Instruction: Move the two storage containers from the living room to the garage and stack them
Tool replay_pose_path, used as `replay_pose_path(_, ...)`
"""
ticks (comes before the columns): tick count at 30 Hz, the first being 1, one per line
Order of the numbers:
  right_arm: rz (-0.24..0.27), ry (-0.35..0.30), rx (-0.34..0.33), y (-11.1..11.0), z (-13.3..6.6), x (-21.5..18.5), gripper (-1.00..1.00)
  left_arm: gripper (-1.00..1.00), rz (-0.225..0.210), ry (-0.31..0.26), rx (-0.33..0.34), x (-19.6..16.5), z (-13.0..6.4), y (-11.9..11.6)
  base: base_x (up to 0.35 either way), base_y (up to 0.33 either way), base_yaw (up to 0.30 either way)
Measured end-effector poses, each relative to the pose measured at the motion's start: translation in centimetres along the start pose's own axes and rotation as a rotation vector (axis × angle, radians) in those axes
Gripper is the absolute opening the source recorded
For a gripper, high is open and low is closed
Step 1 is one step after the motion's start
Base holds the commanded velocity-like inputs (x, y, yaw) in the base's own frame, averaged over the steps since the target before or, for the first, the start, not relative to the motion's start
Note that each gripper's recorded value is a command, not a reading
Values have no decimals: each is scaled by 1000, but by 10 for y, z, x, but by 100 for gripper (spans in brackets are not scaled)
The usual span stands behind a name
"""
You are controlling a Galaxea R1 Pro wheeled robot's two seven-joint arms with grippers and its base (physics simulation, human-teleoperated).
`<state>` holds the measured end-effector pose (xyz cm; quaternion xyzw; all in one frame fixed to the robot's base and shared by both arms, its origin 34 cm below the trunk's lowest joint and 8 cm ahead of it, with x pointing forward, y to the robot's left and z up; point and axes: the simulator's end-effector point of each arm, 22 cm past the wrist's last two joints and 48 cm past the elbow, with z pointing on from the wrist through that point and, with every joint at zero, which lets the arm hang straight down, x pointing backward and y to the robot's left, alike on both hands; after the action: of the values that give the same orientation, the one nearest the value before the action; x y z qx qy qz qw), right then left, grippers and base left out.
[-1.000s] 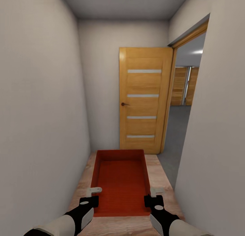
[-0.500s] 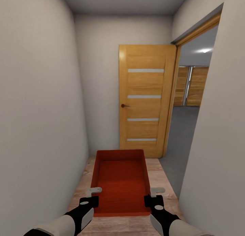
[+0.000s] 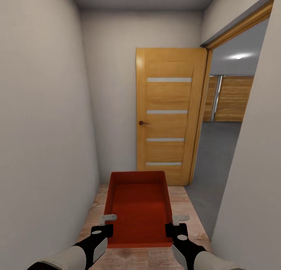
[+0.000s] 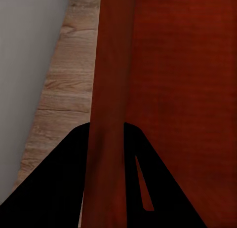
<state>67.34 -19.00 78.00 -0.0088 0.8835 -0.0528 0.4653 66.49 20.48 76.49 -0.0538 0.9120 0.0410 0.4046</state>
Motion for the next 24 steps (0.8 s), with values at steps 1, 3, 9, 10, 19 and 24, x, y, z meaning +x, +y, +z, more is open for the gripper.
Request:
replay_pose_path(1,0,0,0,0,0,0,-100,-100,0,0,0,0,0,0,322,0,0)
replay_pose_path(3,0,0,0,0,0,0,-100,-100,0,0,0,0,0,0,322,0,0)
replay_pose_path(9,0,-1,0,0,0,0,-100,-100,0,0,0,0,0,0,322,0,0)
replay_pose_path(10,-1,-1,0,0,0,-1,-100,-100,-1,-1,0,0,0,0,322,0,0)
replay_pose_path(19,-1,-2,0,0,0,-1,-100,-100,-1,-2,0,0,0,0,322,0,0)
replay_pose_path(24,0,0,0,0,1,0,-100,-100,0,1,0,0,0,0,72,0,-134)
